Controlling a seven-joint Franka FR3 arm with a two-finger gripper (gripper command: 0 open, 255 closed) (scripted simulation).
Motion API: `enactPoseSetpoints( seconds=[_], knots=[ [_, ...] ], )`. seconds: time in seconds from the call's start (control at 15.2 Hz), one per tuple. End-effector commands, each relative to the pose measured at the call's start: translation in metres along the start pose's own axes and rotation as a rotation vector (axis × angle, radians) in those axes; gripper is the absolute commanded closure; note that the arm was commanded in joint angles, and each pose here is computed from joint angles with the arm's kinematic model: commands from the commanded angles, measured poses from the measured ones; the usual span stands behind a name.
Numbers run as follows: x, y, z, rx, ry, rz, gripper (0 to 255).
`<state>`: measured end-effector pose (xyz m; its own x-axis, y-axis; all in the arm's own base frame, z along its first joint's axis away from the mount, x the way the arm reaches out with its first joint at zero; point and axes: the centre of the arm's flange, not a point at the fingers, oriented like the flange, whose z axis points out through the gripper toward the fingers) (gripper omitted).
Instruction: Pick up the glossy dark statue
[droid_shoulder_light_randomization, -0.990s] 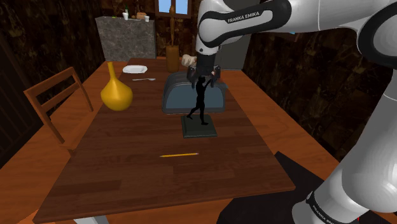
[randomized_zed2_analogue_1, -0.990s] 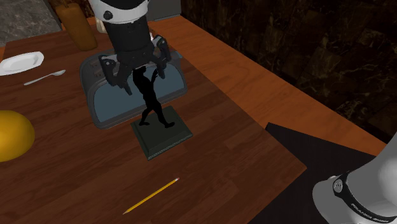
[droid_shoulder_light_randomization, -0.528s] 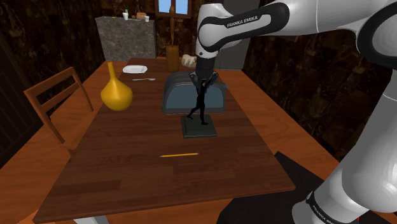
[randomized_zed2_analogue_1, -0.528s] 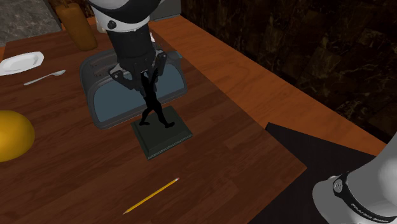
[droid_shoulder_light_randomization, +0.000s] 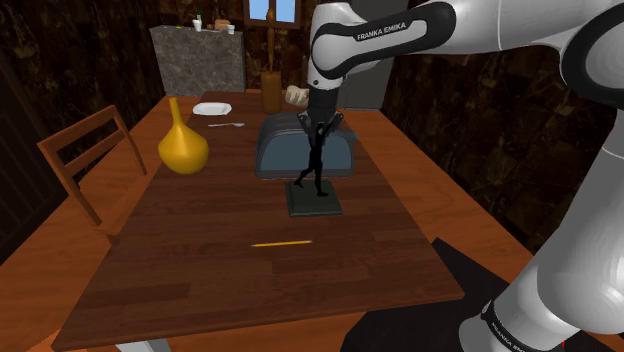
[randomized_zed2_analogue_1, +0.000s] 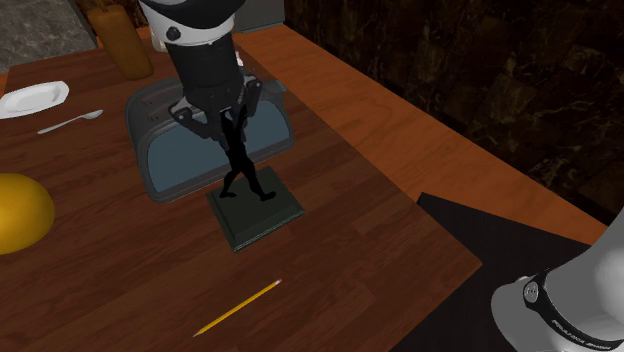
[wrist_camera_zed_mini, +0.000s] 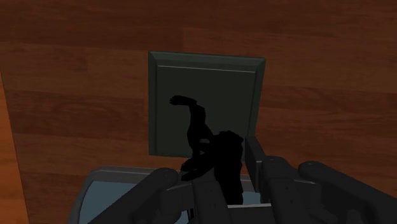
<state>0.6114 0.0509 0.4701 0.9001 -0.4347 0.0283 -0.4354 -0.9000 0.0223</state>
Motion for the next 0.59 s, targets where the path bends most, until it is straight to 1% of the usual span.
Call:
enactPoseSetpoints(
  seconds=[0.0, 0.53],
  knots=[
    [0.001, 0.000, -0.010, 0.001, 0.001, 0.000, 255],
    [0.002, 0.001, -0.052, 0.001, 0.001, 0.000, 255]
  ],
)
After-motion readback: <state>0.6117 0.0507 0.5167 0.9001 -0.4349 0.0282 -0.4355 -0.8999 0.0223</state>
